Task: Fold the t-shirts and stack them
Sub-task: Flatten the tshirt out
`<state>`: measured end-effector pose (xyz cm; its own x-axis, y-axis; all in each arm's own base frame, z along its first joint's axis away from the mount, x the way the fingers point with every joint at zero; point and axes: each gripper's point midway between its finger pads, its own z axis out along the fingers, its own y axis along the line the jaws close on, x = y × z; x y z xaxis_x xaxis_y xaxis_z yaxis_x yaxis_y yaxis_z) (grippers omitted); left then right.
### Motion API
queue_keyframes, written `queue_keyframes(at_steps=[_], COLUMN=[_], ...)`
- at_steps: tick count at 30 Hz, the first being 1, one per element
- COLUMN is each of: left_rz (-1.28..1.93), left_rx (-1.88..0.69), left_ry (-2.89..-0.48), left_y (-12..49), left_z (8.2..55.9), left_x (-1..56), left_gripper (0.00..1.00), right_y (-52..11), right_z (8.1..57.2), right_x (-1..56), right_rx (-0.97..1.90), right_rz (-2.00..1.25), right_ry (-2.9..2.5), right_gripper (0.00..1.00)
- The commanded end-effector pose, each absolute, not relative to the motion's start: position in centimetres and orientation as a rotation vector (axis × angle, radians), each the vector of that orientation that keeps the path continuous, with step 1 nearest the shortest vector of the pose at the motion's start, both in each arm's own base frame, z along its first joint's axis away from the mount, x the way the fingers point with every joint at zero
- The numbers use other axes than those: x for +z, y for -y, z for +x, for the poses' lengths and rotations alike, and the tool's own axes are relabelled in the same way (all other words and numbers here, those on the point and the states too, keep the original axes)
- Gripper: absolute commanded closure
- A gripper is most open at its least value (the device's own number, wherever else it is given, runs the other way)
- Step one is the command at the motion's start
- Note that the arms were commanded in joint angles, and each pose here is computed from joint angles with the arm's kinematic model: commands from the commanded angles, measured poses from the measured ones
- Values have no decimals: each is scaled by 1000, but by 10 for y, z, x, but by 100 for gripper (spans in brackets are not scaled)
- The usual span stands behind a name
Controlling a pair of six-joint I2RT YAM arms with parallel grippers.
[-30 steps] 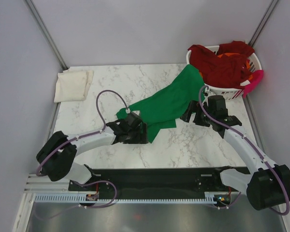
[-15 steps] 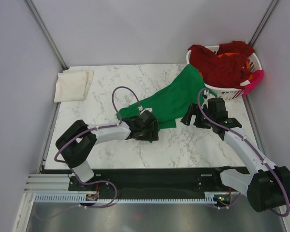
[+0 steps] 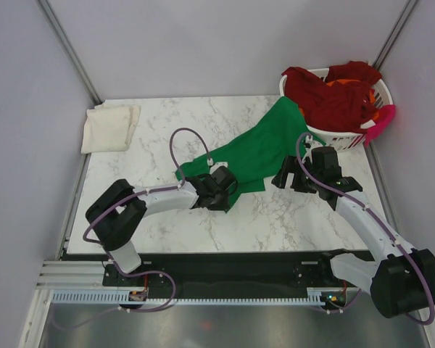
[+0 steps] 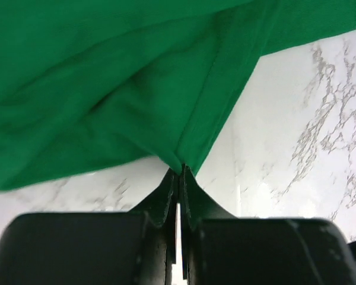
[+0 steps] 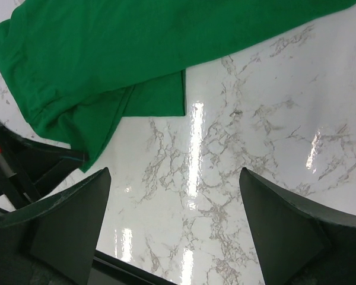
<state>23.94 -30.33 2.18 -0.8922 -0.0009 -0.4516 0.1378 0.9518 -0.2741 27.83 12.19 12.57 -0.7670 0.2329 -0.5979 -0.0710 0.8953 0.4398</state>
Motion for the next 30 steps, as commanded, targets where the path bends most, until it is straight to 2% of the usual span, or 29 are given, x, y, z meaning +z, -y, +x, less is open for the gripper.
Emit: queue_keyframes(at_steps=[1, 2, 6, 11, 21, 30], left_rz=[22, -13, -213, -297, -294, -310], left_rx=[-277, -314, -279, -156, -108, -94], left_ry=[-2550, -2488, -2453, -2340, -2420, -2408], left_y=[258, 246, 140, 64, 59, 55], left_z=[249, 253, 258, 247, 243, 245], left_x=[66, 95, 137, 175, 154, 155], left_gripper=[98, 98, 98, 98, 98, 98], right_y=[-117, -116, -115, -120, -137, -145], right_z=[280, 281, 283, 288, 297, 347], right_x=[133, 135, 138, 134, 93, 60], right_rx=[547, 540, 535, 569, 580, 530], right_rz=[102, 108, 132, 177, 228, 274], right_ry=[-2354, -2350, -2343, -2344, -2415, -2450], right_gripper=[2, 2, 2, 2, 2, 3])
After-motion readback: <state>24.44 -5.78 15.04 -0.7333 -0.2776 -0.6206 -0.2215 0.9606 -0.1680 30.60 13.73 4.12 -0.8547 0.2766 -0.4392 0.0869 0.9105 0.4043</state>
